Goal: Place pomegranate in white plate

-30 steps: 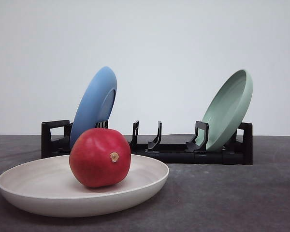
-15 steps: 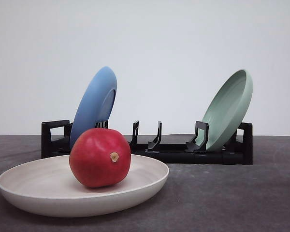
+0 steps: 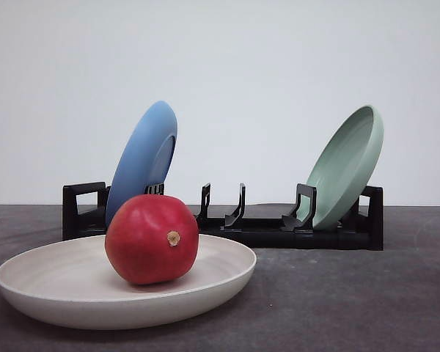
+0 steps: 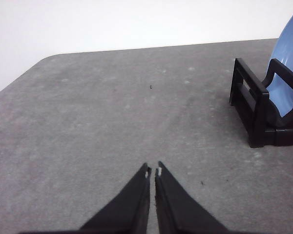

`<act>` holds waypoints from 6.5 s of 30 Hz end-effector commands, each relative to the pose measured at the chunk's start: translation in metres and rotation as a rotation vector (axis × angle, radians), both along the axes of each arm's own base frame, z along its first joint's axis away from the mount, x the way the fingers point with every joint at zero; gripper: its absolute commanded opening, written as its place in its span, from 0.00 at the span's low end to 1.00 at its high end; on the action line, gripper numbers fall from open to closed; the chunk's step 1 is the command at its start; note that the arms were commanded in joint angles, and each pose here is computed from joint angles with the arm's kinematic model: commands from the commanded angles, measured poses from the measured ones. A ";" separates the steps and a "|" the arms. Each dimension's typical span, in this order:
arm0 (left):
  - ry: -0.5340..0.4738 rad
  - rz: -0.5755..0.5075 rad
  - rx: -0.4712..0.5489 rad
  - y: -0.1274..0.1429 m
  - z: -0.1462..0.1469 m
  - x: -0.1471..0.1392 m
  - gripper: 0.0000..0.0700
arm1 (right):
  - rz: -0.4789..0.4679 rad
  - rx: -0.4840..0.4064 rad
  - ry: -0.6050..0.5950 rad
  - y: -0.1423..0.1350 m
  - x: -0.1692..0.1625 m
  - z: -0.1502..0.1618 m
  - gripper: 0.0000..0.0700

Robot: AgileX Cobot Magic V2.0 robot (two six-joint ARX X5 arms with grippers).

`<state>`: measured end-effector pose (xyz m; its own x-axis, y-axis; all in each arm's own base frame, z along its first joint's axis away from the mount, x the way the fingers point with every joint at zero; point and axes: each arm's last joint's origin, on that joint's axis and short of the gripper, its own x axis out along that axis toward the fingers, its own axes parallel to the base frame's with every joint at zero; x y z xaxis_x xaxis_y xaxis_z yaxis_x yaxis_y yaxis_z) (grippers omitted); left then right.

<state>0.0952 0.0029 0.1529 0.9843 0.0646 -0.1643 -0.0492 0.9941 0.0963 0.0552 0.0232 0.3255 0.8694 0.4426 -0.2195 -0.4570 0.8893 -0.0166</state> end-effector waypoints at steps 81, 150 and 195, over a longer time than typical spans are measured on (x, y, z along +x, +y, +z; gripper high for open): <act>0.012 0.004 0.001 0.000 -0.003 0.000 0.00 | -0.452 -0.002 -0.078 -0.024 0.041 -0.174 0.00; 0.011 0.004 0.001 0.000 -0.003 0.000 0.00 | -0.452 -0.002 -0.078 -0.024 0.041 -0.174 0.00; 0.012 0.004 0.001 0.000 -0.003 0.000 0.00 | -0.452 -0.002 -0.078 -0.024 0.041 -0.174 0.00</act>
<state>0.0952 0.0029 0.1529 0.9843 0.0650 -0.1640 -0.0496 0.9941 0.0964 0.0959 -0.0001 0.1524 0.9877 0.0169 -0.1555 -0.0245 0.9986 -0.0471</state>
